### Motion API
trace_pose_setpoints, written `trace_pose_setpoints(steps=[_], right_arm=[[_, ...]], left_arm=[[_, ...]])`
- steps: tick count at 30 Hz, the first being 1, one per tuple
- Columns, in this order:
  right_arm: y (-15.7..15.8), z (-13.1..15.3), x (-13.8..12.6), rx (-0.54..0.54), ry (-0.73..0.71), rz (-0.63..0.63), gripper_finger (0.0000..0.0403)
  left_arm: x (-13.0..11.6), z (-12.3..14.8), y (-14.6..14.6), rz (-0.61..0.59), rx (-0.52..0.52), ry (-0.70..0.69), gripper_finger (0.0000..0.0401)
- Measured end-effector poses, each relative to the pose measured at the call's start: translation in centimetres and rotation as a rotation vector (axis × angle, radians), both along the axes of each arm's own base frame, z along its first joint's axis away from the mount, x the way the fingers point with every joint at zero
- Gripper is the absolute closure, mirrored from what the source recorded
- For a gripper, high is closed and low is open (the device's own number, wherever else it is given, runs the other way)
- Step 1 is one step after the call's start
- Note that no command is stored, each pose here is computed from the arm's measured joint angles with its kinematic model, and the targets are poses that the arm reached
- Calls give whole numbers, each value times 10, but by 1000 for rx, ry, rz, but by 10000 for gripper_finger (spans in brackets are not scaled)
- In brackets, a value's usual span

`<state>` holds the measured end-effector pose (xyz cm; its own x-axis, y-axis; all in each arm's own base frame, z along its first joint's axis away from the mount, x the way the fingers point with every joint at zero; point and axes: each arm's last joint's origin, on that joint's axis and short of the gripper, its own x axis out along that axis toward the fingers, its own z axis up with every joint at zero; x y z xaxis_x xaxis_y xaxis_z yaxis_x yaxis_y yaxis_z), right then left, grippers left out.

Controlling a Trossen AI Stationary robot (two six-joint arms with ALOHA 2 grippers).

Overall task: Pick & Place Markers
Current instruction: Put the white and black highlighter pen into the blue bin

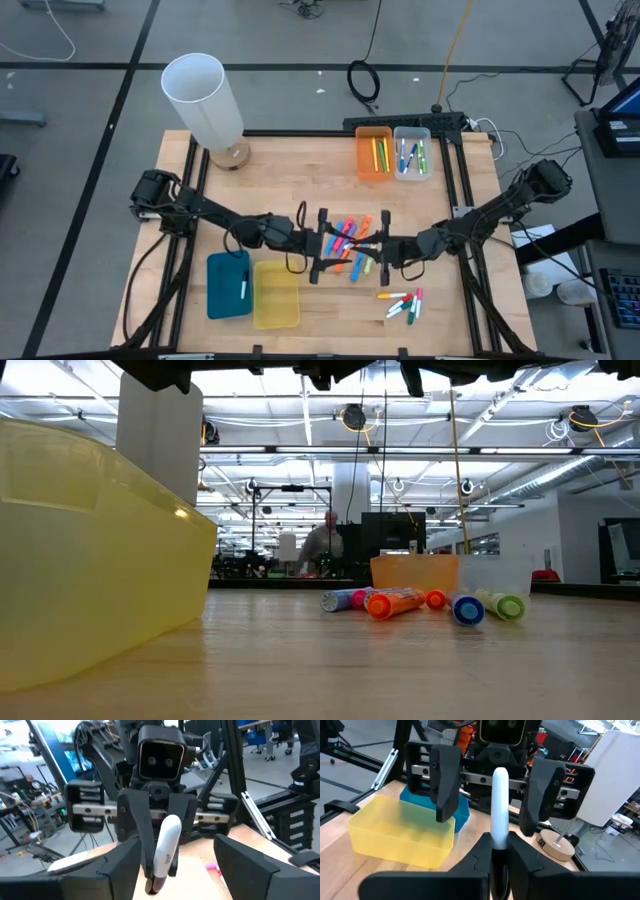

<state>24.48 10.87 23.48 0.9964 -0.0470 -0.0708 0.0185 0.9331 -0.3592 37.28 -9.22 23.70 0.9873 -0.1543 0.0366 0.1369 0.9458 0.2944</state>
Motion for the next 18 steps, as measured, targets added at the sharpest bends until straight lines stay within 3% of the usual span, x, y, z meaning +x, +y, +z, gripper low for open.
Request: trace_pose_setpoints(steps=[18], right_arm=[[0, 2, 1, 15, -18, 45, 381]], left_arm=[[1, 3, 5, 15, 25, -38, 162]])
